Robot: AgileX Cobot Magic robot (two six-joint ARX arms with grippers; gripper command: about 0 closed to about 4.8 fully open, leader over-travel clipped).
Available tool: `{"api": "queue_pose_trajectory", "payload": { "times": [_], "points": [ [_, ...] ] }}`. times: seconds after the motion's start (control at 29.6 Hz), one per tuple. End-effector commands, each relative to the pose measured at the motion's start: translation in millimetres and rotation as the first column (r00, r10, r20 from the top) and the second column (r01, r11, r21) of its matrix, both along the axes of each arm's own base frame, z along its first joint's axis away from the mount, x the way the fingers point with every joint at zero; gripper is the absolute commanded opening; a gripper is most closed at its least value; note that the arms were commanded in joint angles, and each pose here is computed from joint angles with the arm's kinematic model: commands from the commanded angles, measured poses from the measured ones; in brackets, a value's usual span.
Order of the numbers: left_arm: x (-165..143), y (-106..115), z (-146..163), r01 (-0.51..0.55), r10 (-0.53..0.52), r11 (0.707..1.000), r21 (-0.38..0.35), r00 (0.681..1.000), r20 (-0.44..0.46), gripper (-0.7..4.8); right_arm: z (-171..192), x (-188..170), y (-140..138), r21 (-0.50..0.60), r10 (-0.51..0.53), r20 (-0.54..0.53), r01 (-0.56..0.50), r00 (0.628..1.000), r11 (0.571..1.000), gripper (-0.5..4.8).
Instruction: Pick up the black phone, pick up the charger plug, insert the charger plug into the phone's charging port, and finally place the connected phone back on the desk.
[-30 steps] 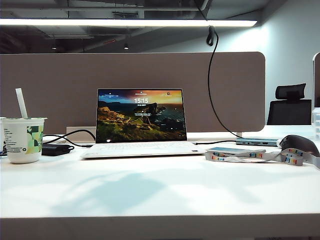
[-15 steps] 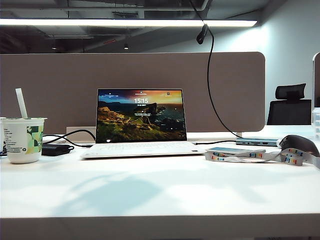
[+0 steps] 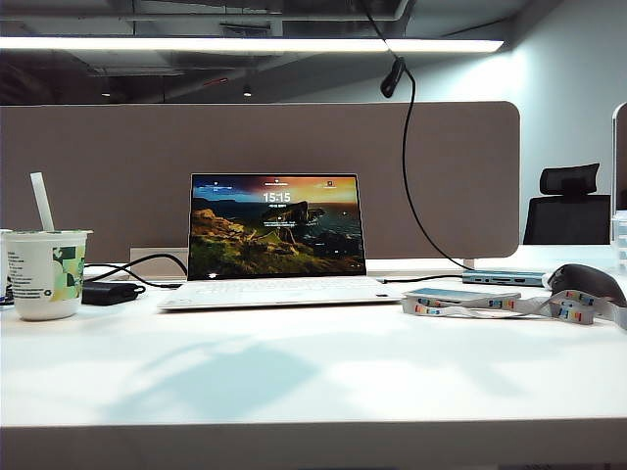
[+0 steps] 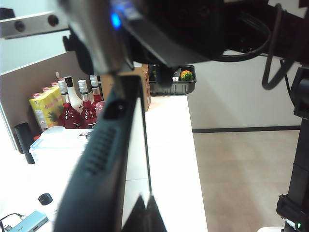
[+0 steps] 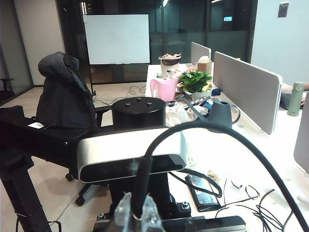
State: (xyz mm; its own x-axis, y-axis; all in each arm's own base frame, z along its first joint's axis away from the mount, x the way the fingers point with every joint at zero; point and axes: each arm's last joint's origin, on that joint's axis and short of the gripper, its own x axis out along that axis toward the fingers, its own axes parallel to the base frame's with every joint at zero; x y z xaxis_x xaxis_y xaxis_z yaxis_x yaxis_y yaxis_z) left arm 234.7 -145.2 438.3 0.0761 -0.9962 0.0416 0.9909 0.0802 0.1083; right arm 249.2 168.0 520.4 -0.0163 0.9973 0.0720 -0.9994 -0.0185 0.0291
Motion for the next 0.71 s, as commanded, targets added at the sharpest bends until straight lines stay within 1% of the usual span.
{"api": "queue_pose_trajectory", "payload": {
  "times": [0.03, 0.27, 0.47, 0.71],
  "points": [
    [-2.5, 1.7, 6.9, 0.000, 0.001, 1.000, -0.022, 0.999, 0.041, -0.06, 3.8, -3.3, -1.7, 0.010, 0.002, 0.024, -0.002, 1.000, 1.000, -0.01],
    [-2.1, 2.2, 7.0, -0.008, 0.009, 1.000, -0.023, 0.999, 0.041, -0.06, -2.0, -3.3, -2.2, -0.028, -0.003, 0.016, 0.004, 1.000, 1.000, -0.01],
    [-1.8, 2.2, 7.0, -0.018, 0.019, 1.000, -0.024, 0.999, 0.040, -0.06, 0.7, -2.4, -7.7, -0.017, -0.050, 0.046, 0.051, 0.998, 0.999, -0.02],
    [-1.8, 2.2, 7.0, -0.018, 0.019, 1.000, -0.024, 0.999, 0.041, -0.06, 3.8, -3.4, -8.1, -0.005, -0.050, 0.065, 0.051, 0.997, 0.999, -0.01]
  ]
}}
